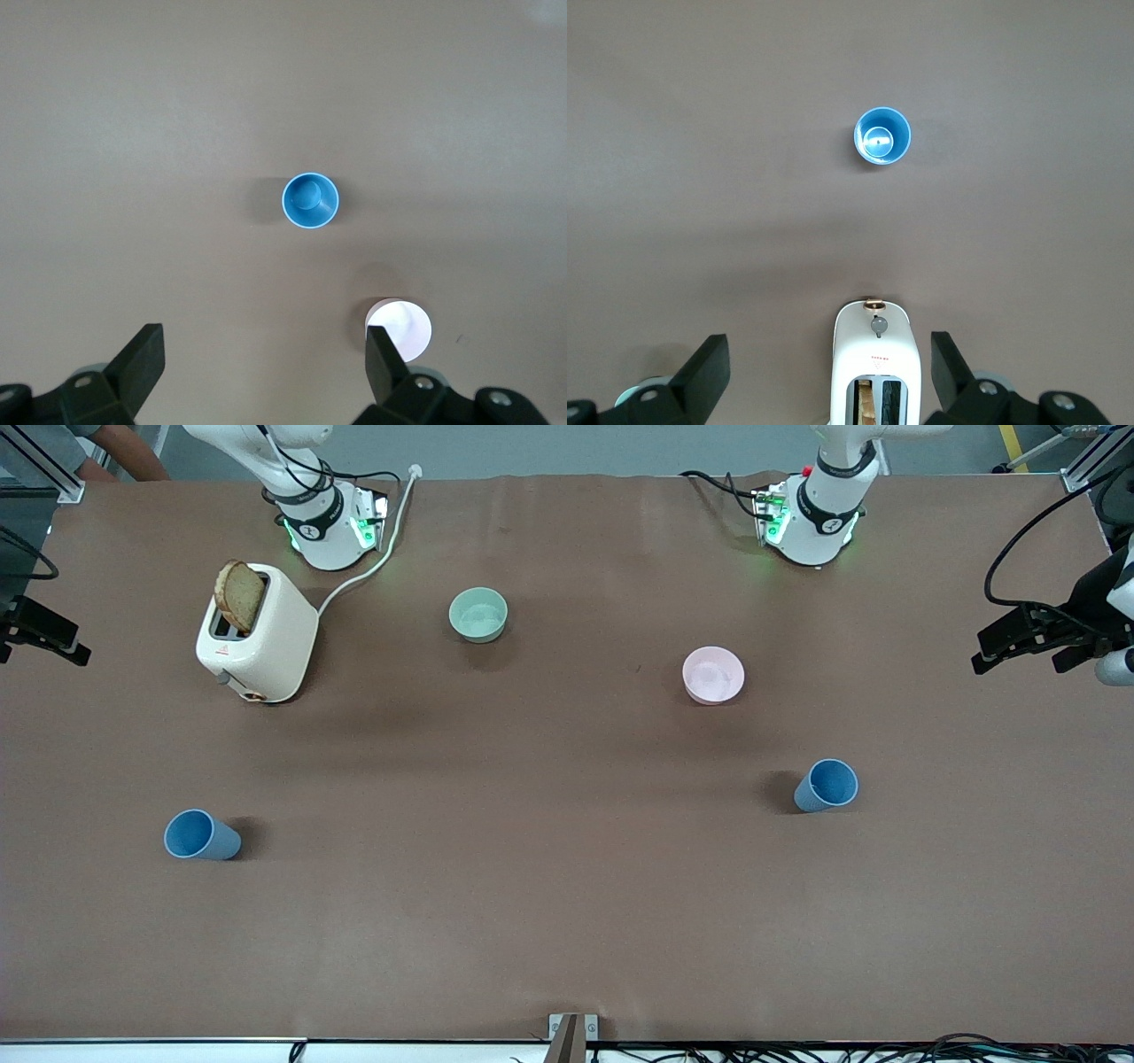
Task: Stack blue cups with both arms
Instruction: 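Reach the left gripper and the right gripper toward the two blue cups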
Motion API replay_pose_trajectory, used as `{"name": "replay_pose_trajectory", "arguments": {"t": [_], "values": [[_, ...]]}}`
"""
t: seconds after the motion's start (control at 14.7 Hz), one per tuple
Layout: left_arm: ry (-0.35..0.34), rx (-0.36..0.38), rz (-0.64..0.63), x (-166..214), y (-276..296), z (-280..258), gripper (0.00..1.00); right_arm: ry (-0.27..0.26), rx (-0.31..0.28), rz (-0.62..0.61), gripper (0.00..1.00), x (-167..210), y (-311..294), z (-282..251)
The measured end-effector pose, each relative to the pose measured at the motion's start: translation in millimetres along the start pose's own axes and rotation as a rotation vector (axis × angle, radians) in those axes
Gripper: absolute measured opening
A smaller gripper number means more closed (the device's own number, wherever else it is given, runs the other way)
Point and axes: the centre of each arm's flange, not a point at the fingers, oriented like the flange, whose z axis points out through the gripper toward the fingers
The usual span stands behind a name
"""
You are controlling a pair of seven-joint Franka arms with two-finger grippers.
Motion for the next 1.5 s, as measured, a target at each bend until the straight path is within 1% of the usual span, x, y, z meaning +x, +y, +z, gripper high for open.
{"name": "replay_pose_trajectory", "arguments": {"t": [0.54, 0.88, 1.02, 1.29, 1.5], "values": [[0.032, -0.002, 0.006, -1, 3, -8, 1.0, 0.0, 0.0, 0.0, 1.0, 0, 0, 0], [0.03, -0.002, 0.002, 0, 1, -7, 1.0, 0.005, 0.0, 0.002, 1.0, 0, 1, 0], [0.013, -0.001, 0.004, 4, 2, 3, 1.0, 0.015, -0.001, 0.004, 1.0, 1, 2, -1], [-0.028, 0.002, 0.008, 22, 5, 34, 1.0, 0.054, -0.004, 0.016, 1.0, 10, 10, 1], [-0.032, 0.002, 0.005, 32, 4, 49, 1.0, 0.052, -0.008, 0.043, 1.0, 32, 29, 30]]}}
